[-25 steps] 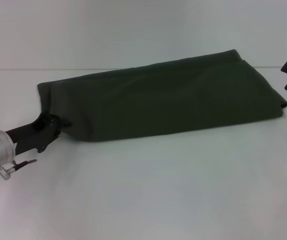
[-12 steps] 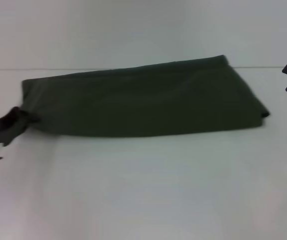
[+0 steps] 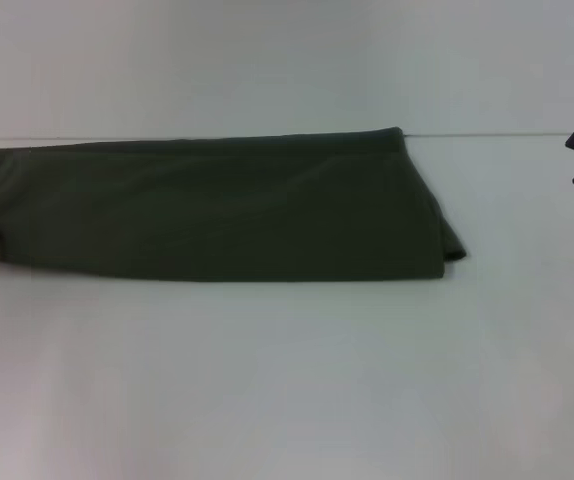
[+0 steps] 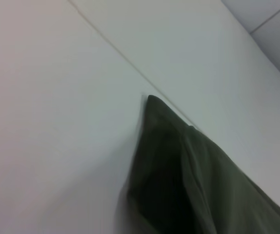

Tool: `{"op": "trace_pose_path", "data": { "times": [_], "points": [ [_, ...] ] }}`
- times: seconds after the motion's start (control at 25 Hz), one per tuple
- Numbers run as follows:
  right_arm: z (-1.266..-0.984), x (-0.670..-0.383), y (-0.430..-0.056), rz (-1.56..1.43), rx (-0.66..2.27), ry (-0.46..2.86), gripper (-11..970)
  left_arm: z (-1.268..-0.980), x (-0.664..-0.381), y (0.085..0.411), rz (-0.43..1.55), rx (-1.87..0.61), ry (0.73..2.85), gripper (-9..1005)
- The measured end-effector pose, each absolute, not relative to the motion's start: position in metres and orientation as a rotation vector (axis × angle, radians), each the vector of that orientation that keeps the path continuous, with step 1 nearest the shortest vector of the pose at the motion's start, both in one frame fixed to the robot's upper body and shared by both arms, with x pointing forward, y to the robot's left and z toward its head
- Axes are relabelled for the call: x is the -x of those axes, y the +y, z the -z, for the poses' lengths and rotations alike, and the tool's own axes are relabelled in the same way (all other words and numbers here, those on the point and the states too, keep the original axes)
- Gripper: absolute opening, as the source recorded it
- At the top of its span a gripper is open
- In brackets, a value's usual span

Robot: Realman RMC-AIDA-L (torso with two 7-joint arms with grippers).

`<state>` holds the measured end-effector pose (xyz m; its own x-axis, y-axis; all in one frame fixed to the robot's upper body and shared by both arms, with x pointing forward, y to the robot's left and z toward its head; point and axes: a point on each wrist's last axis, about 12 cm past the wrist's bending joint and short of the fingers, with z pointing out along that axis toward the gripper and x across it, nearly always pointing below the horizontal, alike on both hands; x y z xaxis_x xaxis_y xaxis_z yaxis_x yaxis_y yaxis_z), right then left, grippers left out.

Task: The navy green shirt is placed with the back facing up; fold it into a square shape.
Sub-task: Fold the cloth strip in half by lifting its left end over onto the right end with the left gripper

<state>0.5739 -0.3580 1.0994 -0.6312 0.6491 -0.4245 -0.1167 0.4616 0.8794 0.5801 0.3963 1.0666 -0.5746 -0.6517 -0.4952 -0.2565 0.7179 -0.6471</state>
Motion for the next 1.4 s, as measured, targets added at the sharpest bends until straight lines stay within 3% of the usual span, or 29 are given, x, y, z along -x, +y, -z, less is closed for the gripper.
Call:
{"op": "trace_pose_path", "data": {
  "times": [0.2,0.44,0.64,0.84,1.12,1.4],
  "points": [
    [-1.097,-0.573,-0.356,-1.247,-0.450,1.936,765,-1.084,-0.584,0.388,0.771,0.603,2.142,63],
    [-1.096,-0.573,-0.357,-1.242,-0.449,1.941,765,-1.132,-0.602,0.362,1.011,0.399,2.056,63],
    [-1.096,-0.575,-0.355,-1.234,-0.439,1.945,765,-1.171,-0.628,0.317,1.182,0.200,2.041,62],
    [-1.095,-0.576,-0.352,-1.241,-0.436,1.948,765,-1.188,-0.648,0.254,1.257,0.012,2.048,62],
    [-1.095,-0.576,-0.351,-1.241,-0.433,1.949,764,-1.189,-0.659,0.178,1.216,-0.157,2.087,62],
    [-1.094,-0.578,-0.346,-1.243,-0.414,1.964,764,-1.159,-0.658,0.115,1.080,-0.280,2.166,63]
  ]
}}
